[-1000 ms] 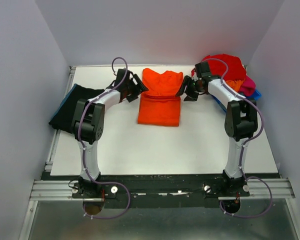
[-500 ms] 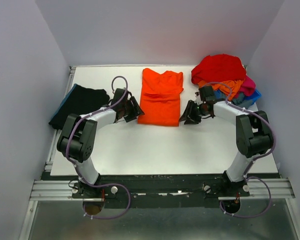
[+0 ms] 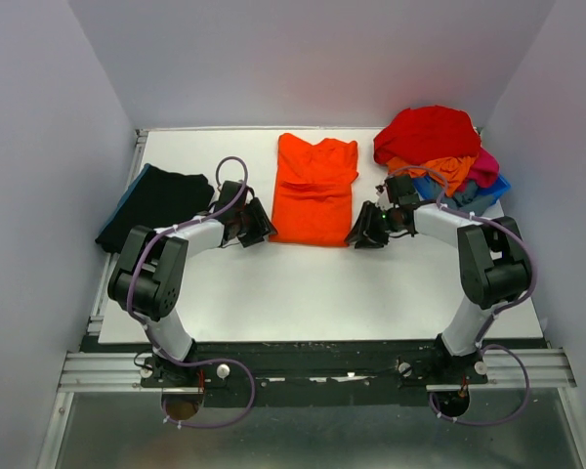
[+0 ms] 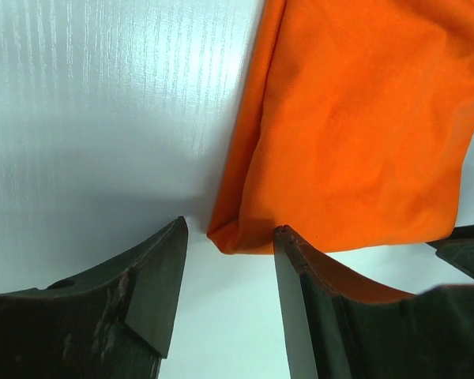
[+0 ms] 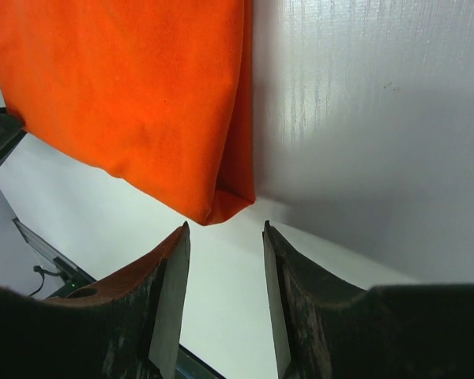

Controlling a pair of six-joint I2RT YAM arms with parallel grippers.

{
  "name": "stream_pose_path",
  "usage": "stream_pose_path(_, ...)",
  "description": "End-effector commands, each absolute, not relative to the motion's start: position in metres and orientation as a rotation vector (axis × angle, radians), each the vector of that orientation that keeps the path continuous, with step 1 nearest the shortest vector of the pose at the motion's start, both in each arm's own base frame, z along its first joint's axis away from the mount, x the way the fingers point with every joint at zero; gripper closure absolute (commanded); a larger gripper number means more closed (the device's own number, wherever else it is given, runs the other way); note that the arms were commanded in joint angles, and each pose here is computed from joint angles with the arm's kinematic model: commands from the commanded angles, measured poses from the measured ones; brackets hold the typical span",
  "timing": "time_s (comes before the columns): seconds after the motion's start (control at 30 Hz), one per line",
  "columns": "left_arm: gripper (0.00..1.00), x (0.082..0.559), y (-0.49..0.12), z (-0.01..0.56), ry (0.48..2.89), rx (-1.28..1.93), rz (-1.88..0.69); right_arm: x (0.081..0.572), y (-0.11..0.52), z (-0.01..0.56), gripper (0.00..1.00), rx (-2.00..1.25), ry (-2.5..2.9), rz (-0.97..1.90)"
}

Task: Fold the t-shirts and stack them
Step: Fold the folded rectangular tshirt in 1/3 of the way, then grab one side of the 2/3 rectangular tshirt with both arms

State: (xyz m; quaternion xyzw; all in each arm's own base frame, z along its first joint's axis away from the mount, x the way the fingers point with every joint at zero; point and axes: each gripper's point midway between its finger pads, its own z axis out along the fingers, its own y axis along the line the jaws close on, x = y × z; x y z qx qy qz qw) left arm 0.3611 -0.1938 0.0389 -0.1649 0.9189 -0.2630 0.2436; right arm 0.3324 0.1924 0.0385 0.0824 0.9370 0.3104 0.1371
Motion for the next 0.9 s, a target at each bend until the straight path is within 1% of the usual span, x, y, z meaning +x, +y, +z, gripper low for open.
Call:
stream_pose_path(0.0,0.38,0.357,-0.192,0.044,2.506,-0.427,-0.722,0.343,0.198,0.041,0.5,0.215,2.69,0.917)
stream_pose_path(0.17,0.38,0.352,-0.19,0.041,2.523,-0.431,-0.714,0.341,0.2,0.027,0.52,0.234,2.739,0.912)
stream_pose_path(0.27,0.4,0.351,-0.19,0.039,2.532,-0.431,-0.711,0.336,0.201,0.019,0.59,0.22,2.783,0.862)
stream_pose_path(0.37,0.42,0.35,-0.19,0.037,2.537,-0.433,-0.709,0.331,0.198,0.012,0.62,0.235,2.804,0.832)
stream_pose_path(0.53,0.42,0.35,-0.19,0.034,2.54,-0.434,-0.707,0.327,0.198,0.003,0.75,0.249,2.829,0.804)
stream_pose_path(0.57,0.42,0.349,-0.19,0.033,2.541,-0.434,-0.708,0.328,0.197,0.002,0.76,0.254,2.829,0.791)
stream_pose_path(0.63,0.42,0.348,-0.19,0.031,2.545,-0.436,-0.709,0.329,0.196,0.001,0.84,0.258,2.828,0.775)
stream_pose_path(0.67,0.42,0.347,-0.19,0.03,2.548,-0.437,-0.708,0.331,0.195,0.002,0.91,0.262,2.821,0.768)
stream_pose_path(0.7,0.42,0.347,-0.189,0.03,2.548,-0.437,-0.708,0.33,0.194,0.002,0.96,0.261,2.821,0.763)
stream_pose_path(0.77,0.43,0.347,-0.189,0.029,2.549,-0.434,-0.704,0.332,0.196,0.006,0.99,0.243,2.809,0.774)
stream_pose_path(0.87,0.43,0.349,-0.189,0.026,2.56,-0.428,-0.69,0.334,0.197,0.01,0.99,0.231,2.797,0.782)
